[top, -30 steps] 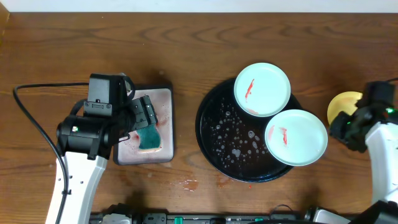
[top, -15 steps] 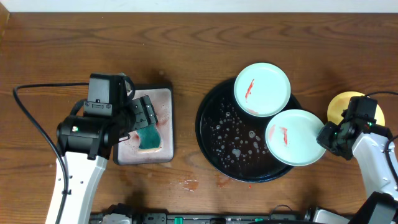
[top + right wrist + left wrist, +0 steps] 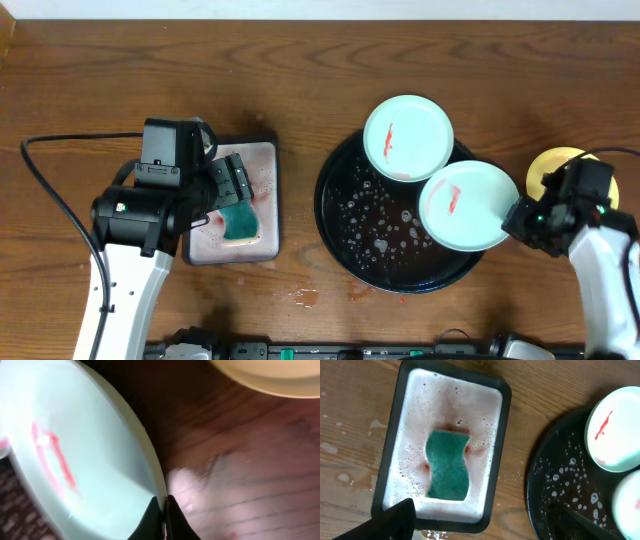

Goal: Clean dirty plates on tray and stack at the side
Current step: 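Move right gripper to the lower pale green plate and grasp its rim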

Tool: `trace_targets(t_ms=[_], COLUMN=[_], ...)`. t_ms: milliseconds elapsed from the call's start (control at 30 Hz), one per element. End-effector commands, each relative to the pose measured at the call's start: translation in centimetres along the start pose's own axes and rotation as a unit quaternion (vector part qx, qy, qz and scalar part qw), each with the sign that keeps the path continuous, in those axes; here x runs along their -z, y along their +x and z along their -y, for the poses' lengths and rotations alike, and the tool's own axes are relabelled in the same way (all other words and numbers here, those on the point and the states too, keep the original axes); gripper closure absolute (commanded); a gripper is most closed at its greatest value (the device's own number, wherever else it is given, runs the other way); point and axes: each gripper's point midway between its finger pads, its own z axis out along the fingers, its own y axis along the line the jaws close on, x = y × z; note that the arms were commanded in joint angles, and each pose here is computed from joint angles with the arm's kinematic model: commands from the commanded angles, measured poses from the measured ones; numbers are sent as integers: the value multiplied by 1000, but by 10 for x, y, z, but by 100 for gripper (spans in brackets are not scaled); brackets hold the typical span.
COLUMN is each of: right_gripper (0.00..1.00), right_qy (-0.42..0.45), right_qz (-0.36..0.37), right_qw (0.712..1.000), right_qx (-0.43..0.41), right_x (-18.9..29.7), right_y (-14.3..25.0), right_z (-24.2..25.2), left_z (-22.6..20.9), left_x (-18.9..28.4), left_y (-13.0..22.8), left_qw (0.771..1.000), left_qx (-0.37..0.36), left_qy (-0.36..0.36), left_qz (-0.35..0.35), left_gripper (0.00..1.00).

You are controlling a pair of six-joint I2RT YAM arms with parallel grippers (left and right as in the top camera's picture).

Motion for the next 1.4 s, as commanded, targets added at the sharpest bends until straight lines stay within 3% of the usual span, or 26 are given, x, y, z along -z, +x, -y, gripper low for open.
trace_targets(t_ms=[0, 200, 467, 600, 767, 1033, 1067, 1133, 1267, 1367], right_gripper=[99, 99, 99, 86, 72, 69, 69, 69, 69, 68], right_qy=[-69, -82, -68, -43, -33, -118, -124, -135, -136, -134], right_qz=[16, -32, -71, -39, 20, 47, 44, 34, 17, 11], right_qw=[996, 988, 990, 987, 974, 944, 944, 943, 945, 946], right_qx=[60, 125, 100, 150, 225, 303, 303, 302, 296, 295], right_x=[25, 10, -44, -45, -11, 51, 52, 53, 52, 51], right_y=[11, 50, 85, 72, 31, 8, 9, 14, 21, 24], right_z=[-31, -59, -78, -81, -100, -156, -157, -159, -157, -155], left_z=[4, 4, 4, 4, 4, 5, 3, 0, -20, -46], left_x=[6, 6, 6, 6, 6, -1, -1, -6, -39, -76], left_y=[-6, -6, -6, -6, -6, -8, -5, 2, 26, 45], left_qw=[1000, 1000, 1000, 1000, 1000, 1000, 1000, 1000, 997, 991], left_qx=[-2, -2, -2, -2, -2, 3, 1, -17, -28, 10], left_qy=[8, 8, 8, 8, 8, 7, 3, -2, -43, -100], left_qz=[9, 9, 9, 9, 9, 5, -3, -15, -65, -92], left_gripper=[16, 16, 16, 16, 16, 16, 7, 6, 6, 6])
